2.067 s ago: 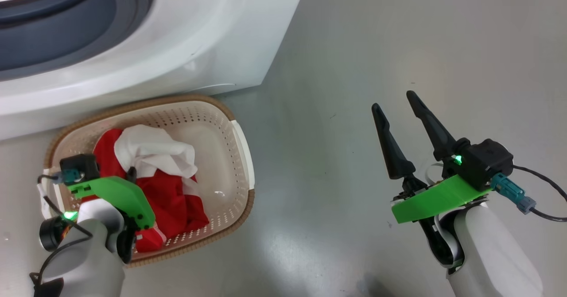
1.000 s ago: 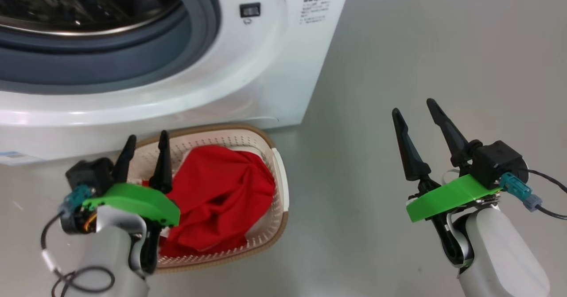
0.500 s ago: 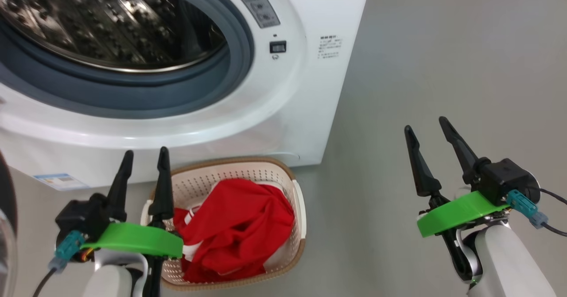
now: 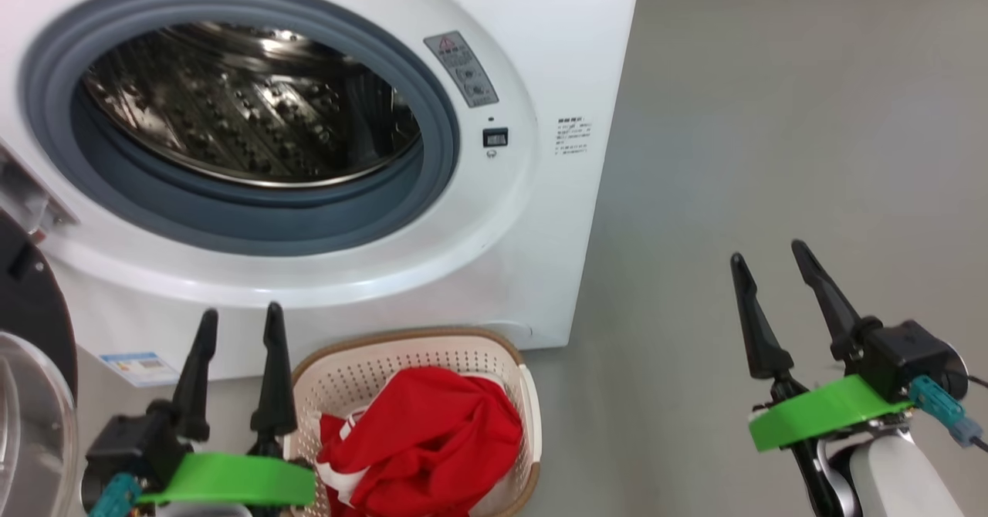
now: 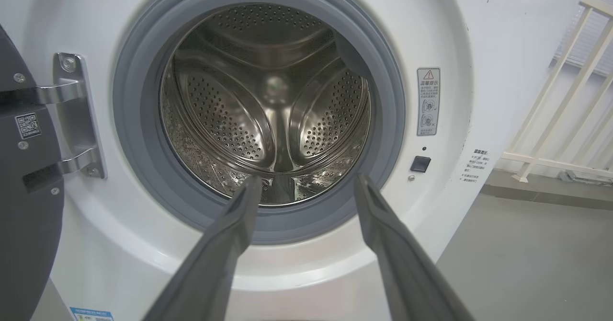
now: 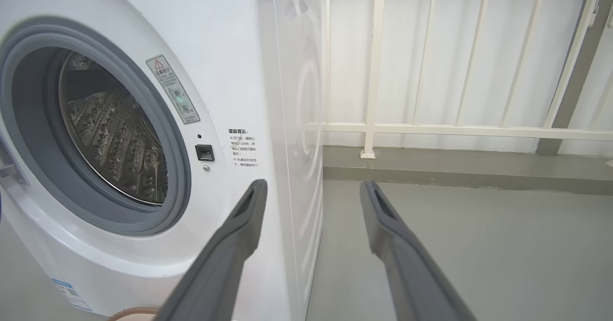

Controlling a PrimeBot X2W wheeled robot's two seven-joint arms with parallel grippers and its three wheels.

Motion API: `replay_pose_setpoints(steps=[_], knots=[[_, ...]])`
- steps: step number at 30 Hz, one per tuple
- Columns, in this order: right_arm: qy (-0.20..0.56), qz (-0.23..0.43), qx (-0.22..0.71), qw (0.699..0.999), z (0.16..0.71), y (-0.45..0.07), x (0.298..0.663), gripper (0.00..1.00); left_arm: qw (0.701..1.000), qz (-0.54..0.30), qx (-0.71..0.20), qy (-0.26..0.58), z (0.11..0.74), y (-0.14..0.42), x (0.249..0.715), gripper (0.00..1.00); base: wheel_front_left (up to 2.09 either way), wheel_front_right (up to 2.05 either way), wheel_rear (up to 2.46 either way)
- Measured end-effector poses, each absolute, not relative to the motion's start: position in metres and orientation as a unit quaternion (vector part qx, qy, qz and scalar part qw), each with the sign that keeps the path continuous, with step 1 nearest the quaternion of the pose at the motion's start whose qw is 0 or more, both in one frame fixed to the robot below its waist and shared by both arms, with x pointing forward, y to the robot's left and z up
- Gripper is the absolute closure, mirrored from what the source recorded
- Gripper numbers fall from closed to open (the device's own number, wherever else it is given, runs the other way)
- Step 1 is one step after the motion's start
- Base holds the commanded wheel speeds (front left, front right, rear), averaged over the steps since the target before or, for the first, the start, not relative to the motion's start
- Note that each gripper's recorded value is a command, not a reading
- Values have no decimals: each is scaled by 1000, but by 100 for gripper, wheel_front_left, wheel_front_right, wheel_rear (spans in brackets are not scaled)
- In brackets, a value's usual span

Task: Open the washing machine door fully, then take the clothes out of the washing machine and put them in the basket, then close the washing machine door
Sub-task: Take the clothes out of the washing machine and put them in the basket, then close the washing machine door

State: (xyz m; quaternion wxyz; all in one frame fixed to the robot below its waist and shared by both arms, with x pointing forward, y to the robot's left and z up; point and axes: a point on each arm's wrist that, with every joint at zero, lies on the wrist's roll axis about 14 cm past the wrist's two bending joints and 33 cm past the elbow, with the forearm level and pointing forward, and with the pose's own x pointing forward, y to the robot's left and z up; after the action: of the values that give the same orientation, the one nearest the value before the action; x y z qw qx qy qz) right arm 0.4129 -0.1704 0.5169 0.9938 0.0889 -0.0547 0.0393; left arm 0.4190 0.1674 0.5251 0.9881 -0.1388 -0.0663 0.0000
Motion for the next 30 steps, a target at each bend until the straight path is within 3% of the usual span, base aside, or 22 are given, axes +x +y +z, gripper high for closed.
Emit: replay_pose_setpoints(steps=[14, 30], knots=[[-81, 11, 90, 993, 531, -189, 362, 0, 989, 7, -131, -63, 523, 175, 371, 0, 0, 0, 0], [-86, 17, 91, 992, 534, -185, 354, 0, 992, 33, -112, -55, 517, 188, 358, 0, -21, 12, 9]])
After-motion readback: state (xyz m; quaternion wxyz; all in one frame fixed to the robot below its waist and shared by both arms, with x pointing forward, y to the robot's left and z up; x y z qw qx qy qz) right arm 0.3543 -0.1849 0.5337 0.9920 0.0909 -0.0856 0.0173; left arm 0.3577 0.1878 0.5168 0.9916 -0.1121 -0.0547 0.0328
